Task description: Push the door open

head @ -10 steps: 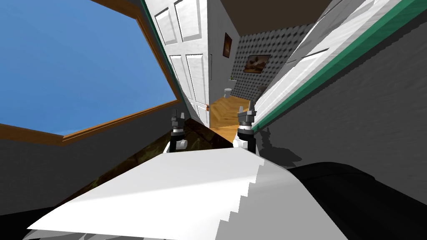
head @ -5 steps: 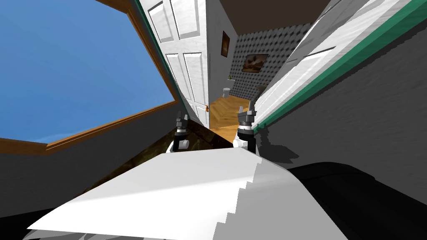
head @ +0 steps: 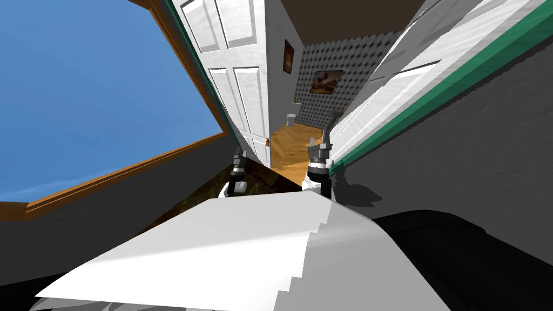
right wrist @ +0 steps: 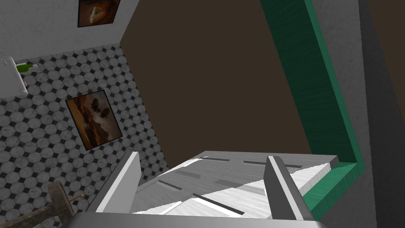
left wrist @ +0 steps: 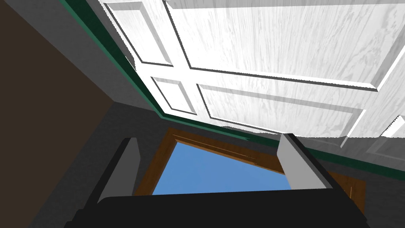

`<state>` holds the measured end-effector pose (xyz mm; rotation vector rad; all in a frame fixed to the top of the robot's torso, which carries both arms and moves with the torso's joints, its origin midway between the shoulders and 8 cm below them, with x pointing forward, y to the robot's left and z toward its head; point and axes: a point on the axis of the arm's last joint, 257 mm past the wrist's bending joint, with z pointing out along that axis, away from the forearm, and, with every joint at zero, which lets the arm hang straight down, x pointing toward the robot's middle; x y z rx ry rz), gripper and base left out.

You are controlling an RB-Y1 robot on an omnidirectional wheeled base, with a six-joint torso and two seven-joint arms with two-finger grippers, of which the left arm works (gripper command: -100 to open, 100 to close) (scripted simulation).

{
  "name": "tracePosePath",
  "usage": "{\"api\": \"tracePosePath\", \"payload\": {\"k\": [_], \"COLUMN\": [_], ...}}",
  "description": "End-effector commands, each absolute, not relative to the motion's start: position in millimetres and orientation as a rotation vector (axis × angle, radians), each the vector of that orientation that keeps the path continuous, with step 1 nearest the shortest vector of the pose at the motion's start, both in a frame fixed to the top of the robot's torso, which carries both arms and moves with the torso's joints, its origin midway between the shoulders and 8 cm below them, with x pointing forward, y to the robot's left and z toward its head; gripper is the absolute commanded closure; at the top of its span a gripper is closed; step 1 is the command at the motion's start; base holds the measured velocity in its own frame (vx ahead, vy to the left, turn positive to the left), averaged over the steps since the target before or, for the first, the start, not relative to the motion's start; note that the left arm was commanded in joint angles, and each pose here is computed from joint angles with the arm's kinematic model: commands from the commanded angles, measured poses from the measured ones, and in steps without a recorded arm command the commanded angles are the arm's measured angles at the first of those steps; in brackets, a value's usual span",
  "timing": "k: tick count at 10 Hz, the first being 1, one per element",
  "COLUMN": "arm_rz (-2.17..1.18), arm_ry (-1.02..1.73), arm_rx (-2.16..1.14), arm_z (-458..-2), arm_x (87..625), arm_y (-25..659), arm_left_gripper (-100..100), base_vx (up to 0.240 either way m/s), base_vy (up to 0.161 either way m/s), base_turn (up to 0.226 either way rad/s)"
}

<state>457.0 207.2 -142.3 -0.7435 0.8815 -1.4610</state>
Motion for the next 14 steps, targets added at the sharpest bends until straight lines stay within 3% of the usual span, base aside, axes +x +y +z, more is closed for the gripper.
{"api": "tracePosePath", "payload": {"k": [1,14], "arm_rz": [-1.462,-1.475], "arm_ry": [0.904,1.091], "arm_rx": [-0.757,-0.856], "arm_z": [-155.0,-244.8], "arm_x": [461.1,486.9], "arm_y": [203.7,170.7], "arm_left_gripper": [-100,-100], "base_vx": [0.042,0.069], "base_vy": [0.027,0.056], "base_turn": [-0.051,-0.076]}}
